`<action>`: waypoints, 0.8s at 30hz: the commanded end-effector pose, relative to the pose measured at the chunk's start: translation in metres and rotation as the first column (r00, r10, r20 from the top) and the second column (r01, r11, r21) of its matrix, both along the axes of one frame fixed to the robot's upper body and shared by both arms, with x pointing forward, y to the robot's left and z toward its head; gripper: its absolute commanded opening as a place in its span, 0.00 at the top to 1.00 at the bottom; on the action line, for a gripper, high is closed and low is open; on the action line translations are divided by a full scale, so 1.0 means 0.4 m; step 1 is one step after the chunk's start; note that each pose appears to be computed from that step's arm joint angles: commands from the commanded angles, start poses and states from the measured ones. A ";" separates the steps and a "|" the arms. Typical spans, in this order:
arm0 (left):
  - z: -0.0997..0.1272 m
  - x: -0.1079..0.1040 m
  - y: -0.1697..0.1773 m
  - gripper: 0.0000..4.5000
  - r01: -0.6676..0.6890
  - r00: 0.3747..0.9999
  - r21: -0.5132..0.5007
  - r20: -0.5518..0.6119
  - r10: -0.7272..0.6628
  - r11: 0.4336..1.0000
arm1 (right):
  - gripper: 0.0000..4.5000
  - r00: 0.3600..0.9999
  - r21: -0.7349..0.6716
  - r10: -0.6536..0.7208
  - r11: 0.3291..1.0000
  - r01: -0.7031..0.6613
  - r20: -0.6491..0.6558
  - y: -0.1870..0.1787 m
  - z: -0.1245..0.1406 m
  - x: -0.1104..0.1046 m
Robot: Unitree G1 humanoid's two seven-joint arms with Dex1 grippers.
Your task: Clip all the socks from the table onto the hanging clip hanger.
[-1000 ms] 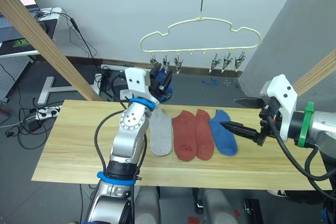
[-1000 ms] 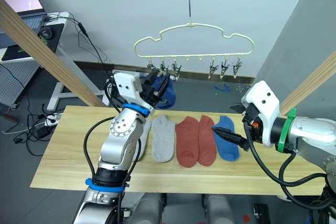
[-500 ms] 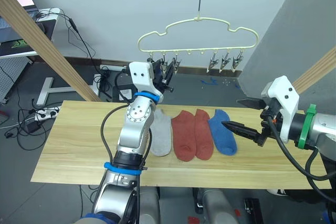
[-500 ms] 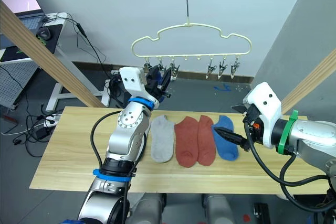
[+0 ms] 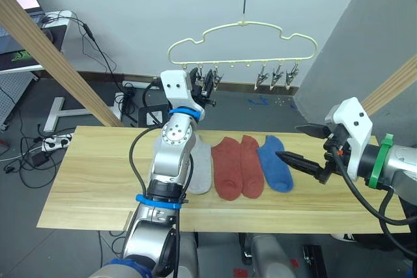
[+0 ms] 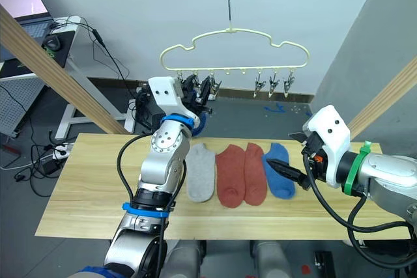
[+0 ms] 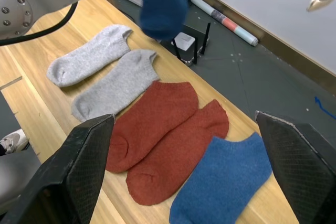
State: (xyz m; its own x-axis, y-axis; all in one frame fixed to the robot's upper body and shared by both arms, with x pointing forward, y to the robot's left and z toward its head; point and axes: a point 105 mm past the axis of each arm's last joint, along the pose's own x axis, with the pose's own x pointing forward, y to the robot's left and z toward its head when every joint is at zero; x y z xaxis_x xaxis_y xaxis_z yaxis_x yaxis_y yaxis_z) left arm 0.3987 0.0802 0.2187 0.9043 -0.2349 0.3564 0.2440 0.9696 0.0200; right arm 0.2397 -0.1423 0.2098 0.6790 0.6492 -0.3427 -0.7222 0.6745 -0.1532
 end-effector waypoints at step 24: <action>0.056 -0.009 -0.003 0.97 0.159 0.986 -0.118 -0.031 -0.164 0.980 | 0.00 0.998 -0.033 -0.052 0.998 0.053 0.021 -0.003 -0.009 0.021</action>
